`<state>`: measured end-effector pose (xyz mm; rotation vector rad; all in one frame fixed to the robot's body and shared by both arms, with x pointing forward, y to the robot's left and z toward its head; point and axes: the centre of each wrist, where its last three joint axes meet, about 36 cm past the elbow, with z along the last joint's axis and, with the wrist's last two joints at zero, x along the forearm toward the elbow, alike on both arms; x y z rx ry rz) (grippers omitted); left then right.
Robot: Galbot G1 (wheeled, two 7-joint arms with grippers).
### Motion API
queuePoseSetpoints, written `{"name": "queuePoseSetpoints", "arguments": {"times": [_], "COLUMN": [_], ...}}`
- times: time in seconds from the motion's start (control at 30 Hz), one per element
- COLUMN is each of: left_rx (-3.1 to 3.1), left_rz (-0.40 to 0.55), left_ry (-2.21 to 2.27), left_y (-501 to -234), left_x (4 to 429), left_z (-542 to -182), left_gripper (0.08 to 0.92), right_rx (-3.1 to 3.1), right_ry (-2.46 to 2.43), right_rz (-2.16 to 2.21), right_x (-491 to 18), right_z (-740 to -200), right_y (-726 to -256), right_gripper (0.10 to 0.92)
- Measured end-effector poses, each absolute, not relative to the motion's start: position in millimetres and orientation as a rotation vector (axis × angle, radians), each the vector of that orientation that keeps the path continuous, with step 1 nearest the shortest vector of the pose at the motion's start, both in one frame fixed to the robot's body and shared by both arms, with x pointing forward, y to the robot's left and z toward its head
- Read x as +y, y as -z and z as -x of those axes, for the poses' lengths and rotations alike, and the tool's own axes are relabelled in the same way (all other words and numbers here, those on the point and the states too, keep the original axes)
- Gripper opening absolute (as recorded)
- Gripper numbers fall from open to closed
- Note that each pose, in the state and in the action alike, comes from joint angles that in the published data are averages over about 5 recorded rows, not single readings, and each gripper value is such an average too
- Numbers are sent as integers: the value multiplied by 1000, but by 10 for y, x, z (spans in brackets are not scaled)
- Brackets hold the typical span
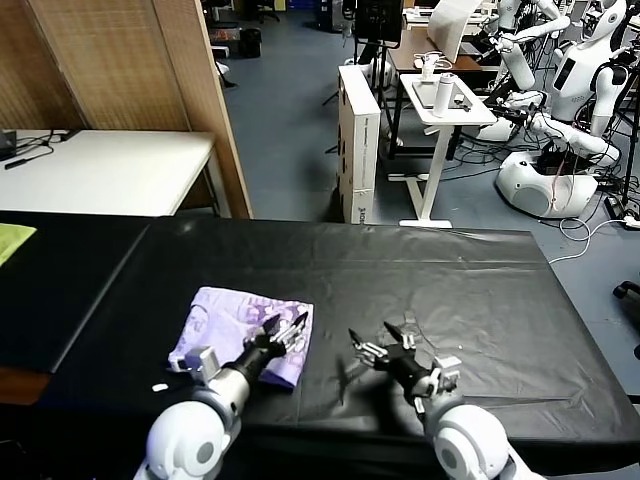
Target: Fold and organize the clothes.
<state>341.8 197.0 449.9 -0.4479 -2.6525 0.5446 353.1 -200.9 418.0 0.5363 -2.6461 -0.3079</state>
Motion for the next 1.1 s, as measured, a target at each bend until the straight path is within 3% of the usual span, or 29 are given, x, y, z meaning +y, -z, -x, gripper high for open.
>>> {"name": "queuePoseSetpoints", "arguments": {"times": [0.13,0.67,0.77,1.0,1.1], "left_rx": [-2703,-2765,-2782,-2835,-2852], "left_rz": [403,292,262,158,108], "left_ry": [-504,-405,-405,-416,-399], "left_y": [-4548,-4520,-4534,-4622,-4646], "left_x": [2115,2337,2408,2724,2876], "left_z": [-3419,-3332,-3350,-3460,-3479], "left_gripper": [901,907,907,907,907], "right_rx": [-2569,-2439,-2435,-2455,-2465], "right_ry": [379,421,423,350,274], "right_rz": [-550,-650,-653,-622,-588], "right_x": [-1819,-931,-914,-1042,-1172], "right_z": [-3557,-3762,-3768,-3761,-3770], "right_y": [-4200,-4162,-4151,-4194,-4224], "right_gripper": [907,877,751,303,167]}}
